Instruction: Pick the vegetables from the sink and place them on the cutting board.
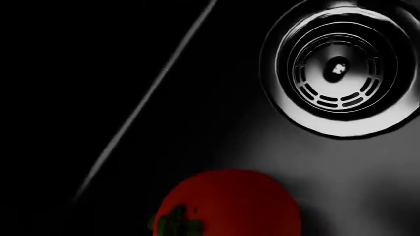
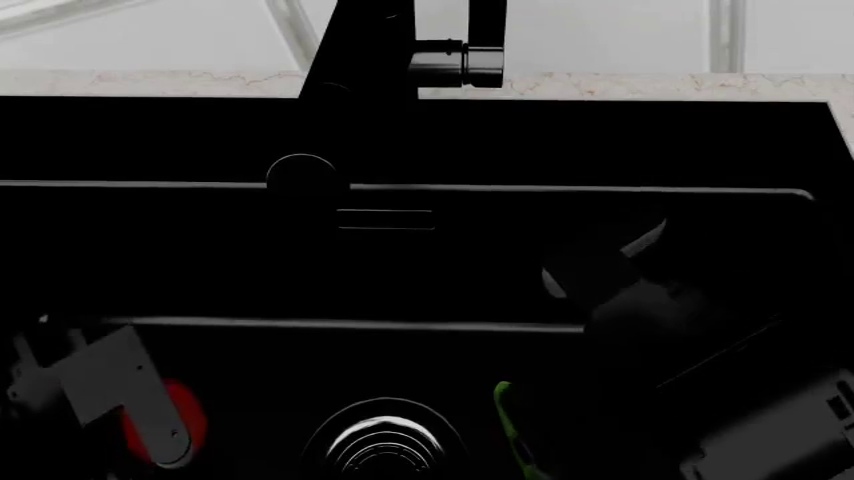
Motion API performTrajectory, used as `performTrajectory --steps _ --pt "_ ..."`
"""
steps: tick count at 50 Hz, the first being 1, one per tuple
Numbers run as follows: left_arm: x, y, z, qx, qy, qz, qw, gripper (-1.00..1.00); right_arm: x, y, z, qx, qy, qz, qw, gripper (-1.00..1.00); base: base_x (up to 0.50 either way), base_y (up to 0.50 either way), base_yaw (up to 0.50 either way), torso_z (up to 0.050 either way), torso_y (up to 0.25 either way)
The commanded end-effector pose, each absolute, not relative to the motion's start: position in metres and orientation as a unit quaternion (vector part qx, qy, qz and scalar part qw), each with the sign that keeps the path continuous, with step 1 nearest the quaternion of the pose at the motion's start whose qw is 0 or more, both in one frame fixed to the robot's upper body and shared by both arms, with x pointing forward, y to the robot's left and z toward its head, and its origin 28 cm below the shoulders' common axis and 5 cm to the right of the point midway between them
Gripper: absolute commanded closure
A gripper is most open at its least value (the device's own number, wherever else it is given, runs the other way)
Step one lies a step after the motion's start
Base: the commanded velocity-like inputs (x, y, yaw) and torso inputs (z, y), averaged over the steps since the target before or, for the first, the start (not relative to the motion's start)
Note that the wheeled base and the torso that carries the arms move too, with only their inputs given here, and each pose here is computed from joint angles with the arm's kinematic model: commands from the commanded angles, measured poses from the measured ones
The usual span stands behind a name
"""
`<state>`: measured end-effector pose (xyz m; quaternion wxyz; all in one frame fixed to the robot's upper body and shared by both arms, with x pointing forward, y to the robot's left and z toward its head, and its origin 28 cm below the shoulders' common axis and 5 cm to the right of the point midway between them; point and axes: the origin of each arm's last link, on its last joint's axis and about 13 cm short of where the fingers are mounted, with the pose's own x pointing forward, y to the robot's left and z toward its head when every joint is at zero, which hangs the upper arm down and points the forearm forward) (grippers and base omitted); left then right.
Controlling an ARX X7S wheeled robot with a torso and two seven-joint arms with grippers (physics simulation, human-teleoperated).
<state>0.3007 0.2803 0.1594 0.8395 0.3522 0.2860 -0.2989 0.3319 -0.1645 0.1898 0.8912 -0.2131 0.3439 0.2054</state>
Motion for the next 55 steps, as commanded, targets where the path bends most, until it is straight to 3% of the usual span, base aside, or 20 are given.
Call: performTrajectory --steps 1,14,31,55 --pt "0.302 0.278 0.174 0.334 0.235 -0.28 0.869 1.0 0.351 -0.15 0.2 -0.201 0.37 0.241 0.874 -1.0 0.02 0.0 0.0 0.0 0.0" --pt "0.3 0.281 0.174 0.332 0.235 -0.277 0.871 1.0 0.366 -0.149 0.173 -0.132 0.425 0.256 0.858 -1.0 0.02 0.0 0.0 0.0 0.0" --pt "0.298 0.283 0.172 0.326 0.236 -0.271 0.875 1.0 0.376 -0.146 0.141 -0.134 0.47 0.251 0.836 -1.0 0.02 0.0 0.0 0.0 0.0" --pt "0.299 0.283 0.17 0.329 0.241 -0.276 0.87 1.0 0.36 -0.145 0.102 -0.113 0.508 0.258 0.814 -1.0 0.02 0.0 0.0 0.0 -0.001"
